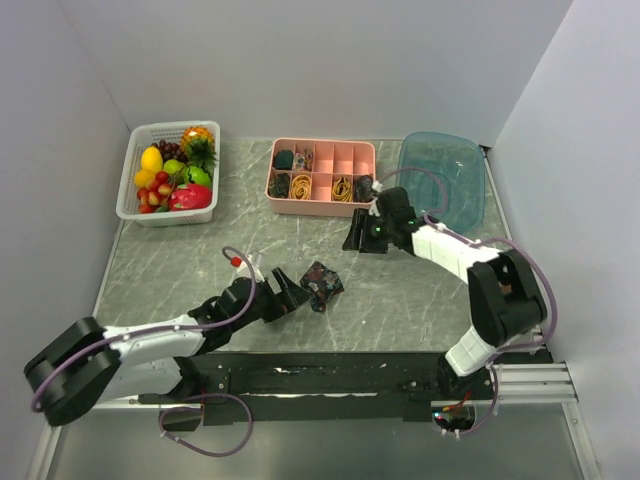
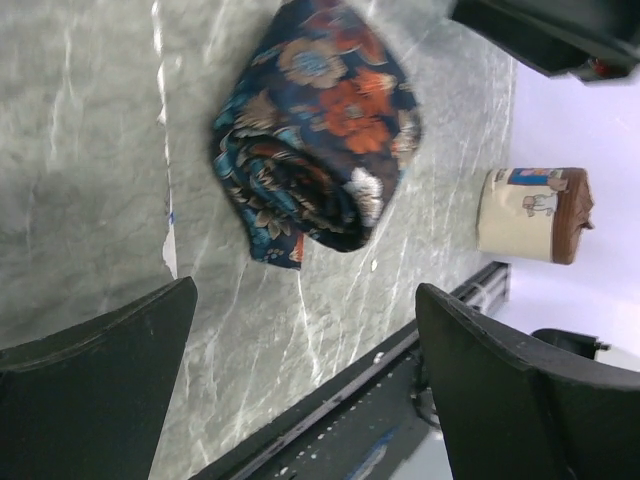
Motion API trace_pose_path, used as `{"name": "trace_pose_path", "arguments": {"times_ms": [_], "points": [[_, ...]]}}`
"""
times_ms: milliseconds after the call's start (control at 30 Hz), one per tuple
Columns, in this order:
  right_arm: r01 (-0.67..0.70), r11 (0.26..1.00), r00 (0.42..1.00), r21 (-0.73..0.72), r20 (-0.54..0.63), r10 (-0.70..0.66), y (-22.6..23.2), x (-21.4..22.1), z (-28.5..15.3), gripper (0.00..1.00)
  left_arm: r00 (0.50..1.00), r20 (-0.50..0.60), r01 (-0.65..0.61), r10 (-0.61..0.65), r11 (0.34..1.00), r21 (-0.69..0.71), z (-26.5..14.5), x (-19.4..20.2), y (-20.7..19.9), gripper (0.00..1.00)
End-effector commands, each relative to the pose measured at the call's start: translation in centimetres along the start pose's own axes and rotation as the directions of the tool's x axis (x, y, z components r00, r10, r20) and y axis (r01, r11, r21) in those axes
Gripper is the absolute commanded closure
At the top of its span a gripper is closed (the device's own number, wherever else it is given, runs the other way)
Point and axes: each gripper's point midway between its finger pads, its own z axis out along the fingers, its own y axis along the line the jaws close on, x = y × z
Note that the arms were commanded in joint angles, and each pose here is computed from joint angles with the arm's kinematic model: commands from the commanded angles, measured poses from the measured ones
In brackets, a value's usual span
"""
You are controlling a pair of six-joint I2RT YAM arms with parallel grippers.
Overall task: Roll the ties
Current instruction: Roll the tie at the center of the board.
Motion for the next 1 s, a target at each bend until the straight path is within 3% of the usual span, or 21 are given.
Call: {"name": "trace_pose_path", "arguments": {"times_ms": [0,33,133,633,700,867,967], "points": [[0.054,0.982,0.992,-0.183,0.123,-0.032,3.4,-1.8,-2.5,0.20,0.988,-0.052,0.148,-0.142,0.979,0.137,0.7,0.5,-2.4,0.03],[0.060,0.978,0.993,-0.202,0.115,-0.037,3.6,-1.4,-2.4,0.09,0.983,-0.056,0.180,-0.173,0.973,0.144,0.8,0.5,-2.5,0.03],[0.065,0.970,0.996,-0.234,0.082,-0.047,3.8,-0.6,-2.1,0.01,0.972,-0.075,0.231,-0.223,0.962,0.144,1.5,1.0,-2.2,0.04],[0.052,0.951,0.991,-0.303,-0.099,-0.086,4.4,4.5,1.5,0.01,0.962,0.029,0.271,-0.271,0.963,0.011,4.5,-0.2,0.5,0.01],[0.045,0.953,0.990,-0.298,-0.116,-0.083,4.3,4.9,1.9,0.02,0.961,0.031,0.275,-0.274,0.962,-0.005,5.0,0.0,1.1,0.05],[0.027,0.957,0.988,-0.289,-0.139,-0.070,3.9,5.6,2.4,0.09,0.957,0.047,0.287,-0.286,0.958,-0.015,5.8,-0.1,1.9,0.14],[0.024,0.954,0.988,-0.299,-0.138,-0.068,3.9,5.8,2.6,0.19,0.957,0.067,0.286,-0.284,0.957,-0.037,6.1,-0.1,2.8,0.17]]}}
